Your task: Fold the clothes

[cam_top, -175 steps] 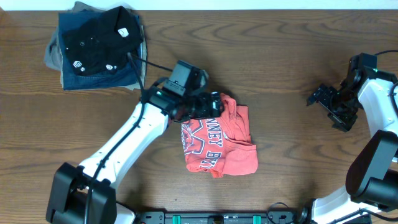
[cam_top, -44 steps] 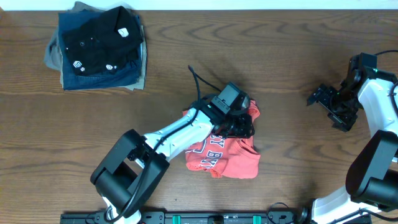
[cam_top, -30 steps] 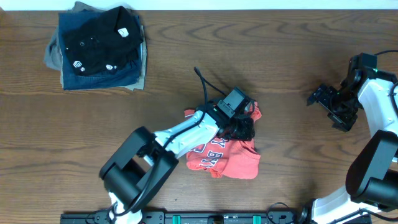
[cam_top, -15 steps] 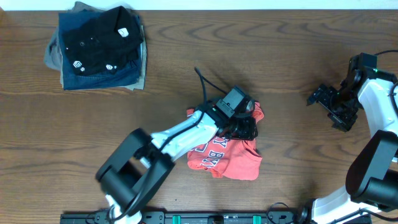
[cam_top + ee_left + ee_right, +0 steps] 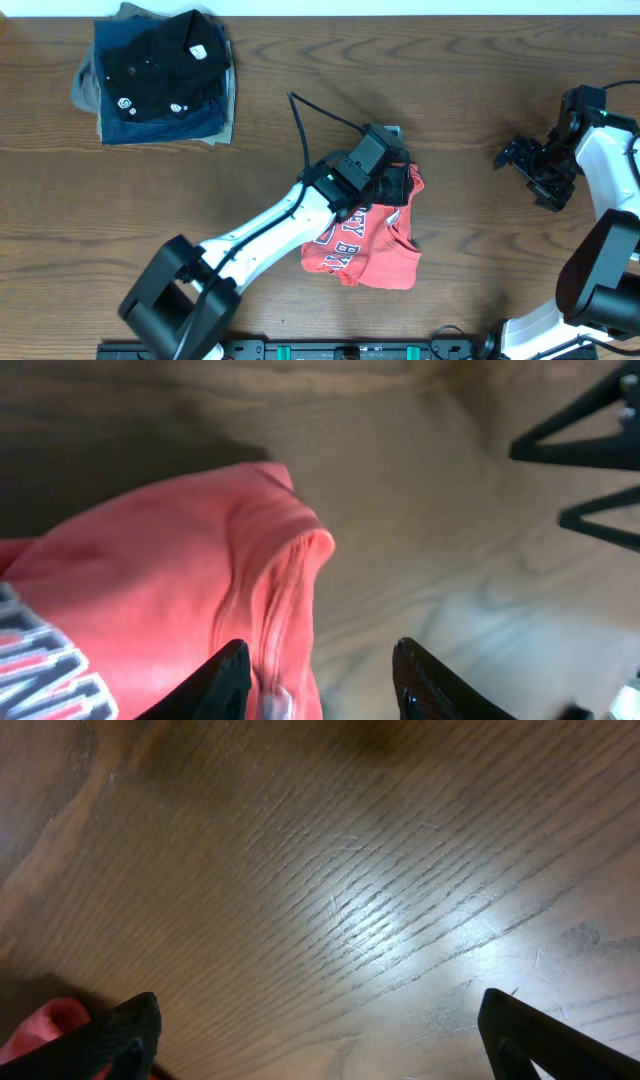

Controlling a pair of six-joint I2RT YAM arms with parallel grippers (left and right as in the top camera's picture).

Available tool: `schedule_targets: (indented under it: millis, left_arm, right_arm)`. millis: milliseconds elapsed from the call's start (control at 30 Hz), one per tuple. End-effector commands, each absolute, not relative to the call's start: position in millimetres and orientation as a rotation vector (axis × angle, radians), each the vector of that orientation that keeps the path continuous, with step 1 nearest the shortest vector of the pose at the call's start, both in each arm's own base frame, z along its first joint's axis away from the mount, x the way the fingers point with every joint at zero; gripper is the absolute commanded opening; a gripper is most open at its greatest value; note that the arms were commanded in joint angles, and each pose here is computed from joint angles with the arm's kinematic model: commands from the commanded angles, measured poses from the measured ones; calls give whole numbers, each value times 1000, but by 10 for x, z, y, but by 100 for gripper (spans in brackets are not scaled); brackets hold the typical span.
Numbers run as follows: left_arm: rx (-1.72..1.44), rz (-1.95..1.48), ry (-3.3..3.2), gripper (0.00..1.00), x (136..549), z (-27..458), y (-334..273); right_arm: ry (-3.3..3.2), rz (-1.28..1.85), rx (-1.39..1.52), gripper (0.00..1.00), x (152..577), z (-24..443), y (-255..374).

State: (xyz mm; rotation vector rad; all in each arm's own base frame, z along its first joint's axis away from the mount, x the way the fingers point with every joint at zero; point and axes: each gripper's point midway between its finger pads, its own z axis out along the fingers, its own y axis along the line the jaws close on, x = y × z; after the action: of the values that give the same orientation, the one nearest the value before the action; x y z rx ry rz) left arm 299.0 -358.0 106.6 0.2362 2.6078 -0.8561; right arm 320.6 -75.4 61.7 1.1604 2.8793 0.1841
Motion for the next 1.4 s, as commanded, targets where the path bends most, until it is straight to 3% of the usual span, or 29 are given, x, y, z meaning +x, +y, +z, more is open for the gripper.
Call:
schedule_targets:
  millis: [0, 333, 467, 1000, 1367]
  left_arm:
    - [222, -788, 2620, 48, 3086, 811, -3584]
    - [311, -956, 2685, 48, 2993, 287, -3888]
    - [366, -953, 2679, 48, 2970, 285, -3885]
    - [472, -1013, 2620, 49, 2541, 1464, -3551]
    - [376, -772, 2963, 49, 2166, 870, -3103]
  right_arm:
    - [2867, 180, 1139, 99, 3239, 667, -781]
    - [2867, 180, 1139, 99, 3239, 667, -781]
    - [2867, 180, 1140, 99, 3239, 667, -781]
    - [2867, 180, 1139, 99, 3239, 667, -781]
    - [2867, 180, 1140, 99, 3239, 667, -781]
